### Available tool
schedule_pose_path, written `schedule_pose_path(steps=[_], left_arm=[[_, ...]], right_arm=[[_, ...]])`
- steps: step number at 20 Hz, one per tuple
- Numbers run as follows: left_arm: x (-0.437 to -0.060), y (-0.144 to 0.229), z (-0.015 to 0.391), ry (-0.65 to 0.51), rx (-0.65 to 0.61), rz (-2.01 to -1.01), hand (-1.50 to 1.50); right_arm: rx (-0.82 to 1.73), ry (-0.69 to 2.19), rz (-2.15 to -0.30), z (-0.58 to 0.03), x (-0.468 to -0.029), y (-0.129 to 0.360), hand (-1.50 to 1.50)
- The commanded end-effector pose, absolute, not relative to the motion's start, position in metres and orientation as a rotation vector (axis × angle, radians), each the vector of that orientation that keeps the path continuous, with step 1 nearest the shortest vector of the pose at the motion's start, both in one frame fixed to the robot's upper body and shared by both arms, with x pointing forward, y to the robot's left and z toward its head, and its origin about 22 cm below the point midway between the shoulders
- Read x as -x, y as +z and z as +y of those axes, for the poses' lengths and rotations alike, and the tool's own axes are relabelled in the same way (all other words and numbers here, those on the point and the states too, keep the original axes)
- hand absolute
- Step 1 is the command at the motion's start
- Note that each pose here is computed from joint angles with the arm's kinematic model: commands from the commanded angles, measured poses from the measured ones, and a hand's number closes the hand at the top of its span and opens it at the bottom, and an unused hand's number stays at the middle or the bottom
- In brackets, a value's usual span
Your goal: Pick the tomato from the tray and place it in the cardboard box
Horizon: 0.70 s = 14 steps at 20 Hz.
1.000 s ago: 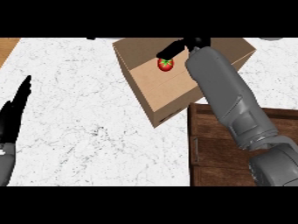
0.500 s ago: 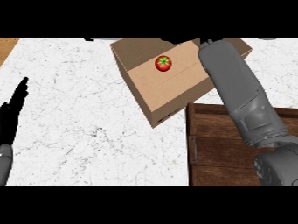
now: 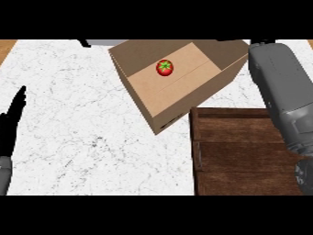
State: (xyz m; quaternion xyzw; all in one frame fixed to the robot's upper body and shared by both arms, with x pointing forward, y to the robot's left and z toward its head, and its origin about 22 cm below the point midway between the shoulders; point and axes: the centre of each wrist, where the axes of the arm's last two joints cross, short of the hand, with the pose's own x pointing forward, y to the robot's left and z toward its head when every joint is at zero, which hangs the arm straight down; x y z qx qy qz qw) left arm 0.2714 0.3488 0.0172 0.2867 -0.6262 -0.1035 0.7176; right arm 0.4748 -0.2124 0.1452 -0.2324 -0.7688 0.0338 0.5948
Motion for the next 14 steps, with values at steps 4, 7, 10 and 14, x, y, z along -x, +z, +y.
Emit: schedule_pose_path(steps=[4, 7, 10, 14], left_arm=[[-0.262, 0.018, 0.352, -0.219, -0.645, -1.352, 0.00], [-0.271, 0.021, 0.350, -0.206, -0.645, -1.368, 0.00], [-0.263, 0.009, 0.365, -0.206, -0.647, -1.355, 0.00], [-0.269, 0.029, 0.362, -0.204, -0.658, -1.384, 0.00]], right_arm=[[0.587, 0.053, -1.760, -0.297, -0.459, 0.140, -1.50], [0.571, 0.037, -1.749, -0.347, -0.446, 0.144, -1.50], [0.586, 0.099, -1.731, -0.380, -0.428, 0.130, -1.50], [0.571, 0.196, -1.696, -0.417, -0.410, 0.141, -1.50]])
